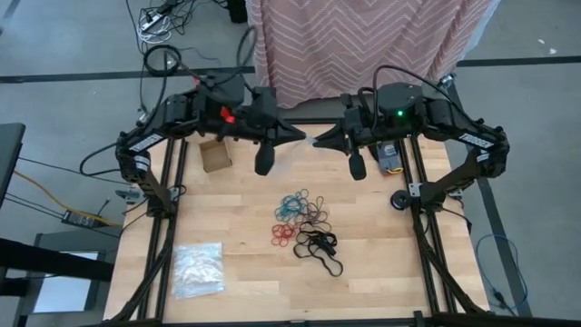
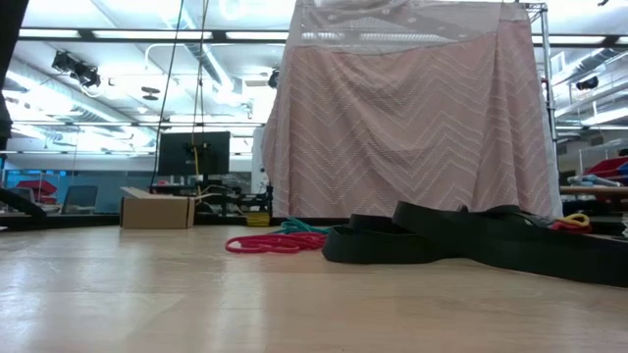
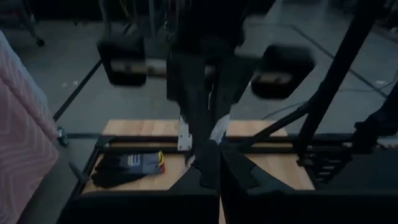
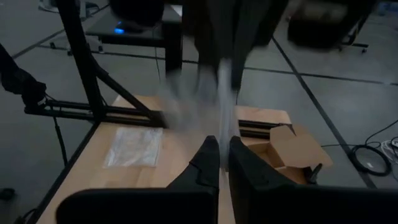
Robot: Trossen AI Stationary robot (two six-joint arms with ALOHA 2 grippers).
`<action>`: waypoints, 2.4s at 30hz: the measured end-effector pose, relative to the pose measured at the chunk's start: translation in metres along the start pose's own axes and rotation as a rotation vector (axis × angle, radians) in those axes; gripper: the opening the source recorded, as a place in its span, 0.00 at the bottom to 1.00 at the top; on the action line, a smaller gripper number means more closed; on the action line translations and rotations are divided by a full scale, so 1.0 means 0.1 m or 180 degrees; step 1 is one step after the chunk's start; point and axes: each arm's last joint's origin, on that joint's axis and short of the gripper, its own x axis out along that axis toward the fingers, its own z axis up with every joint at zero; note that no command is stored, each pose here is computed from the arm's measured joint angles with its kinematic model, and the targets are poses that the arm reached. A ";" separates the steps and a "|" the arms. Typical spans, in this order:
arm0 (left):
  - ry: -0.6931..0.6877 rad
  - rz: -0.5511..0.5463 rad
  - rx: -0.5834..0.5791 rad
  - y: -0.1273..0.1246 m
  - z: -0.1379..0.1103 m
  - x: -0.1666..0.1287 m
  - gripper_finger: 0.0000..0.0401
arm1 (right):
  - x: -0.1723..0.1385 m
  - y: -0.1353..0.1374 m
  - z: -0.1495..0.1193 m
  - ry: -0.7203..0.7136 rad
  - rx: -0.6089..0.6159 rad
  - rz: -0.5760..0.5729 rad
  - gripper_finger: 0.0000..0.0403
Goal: Sort rubber bands
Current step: Open the transparent zip bag
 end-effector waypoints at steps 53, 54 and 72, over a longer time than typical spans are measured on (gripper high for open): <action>0.0756 0.0638 0.0515 0.10 -0.25 0.05 0.36 | 0.17 -0.13 -0.27 0.0833 -0.0299 -0.0207 0.00; 0.0825 0.0651 0.0468 0.12 -0.28 0.08 0.38 | 0.17 -0.13 -0.25 0.0778 -0.0301 -0.0196 0.00; 0.0988 0.0594 0.0177 0.24 -0.33 0.18 0.29 | 0.21 -0.24 -0.30 0.0818 -0.0174 0.0058 0.00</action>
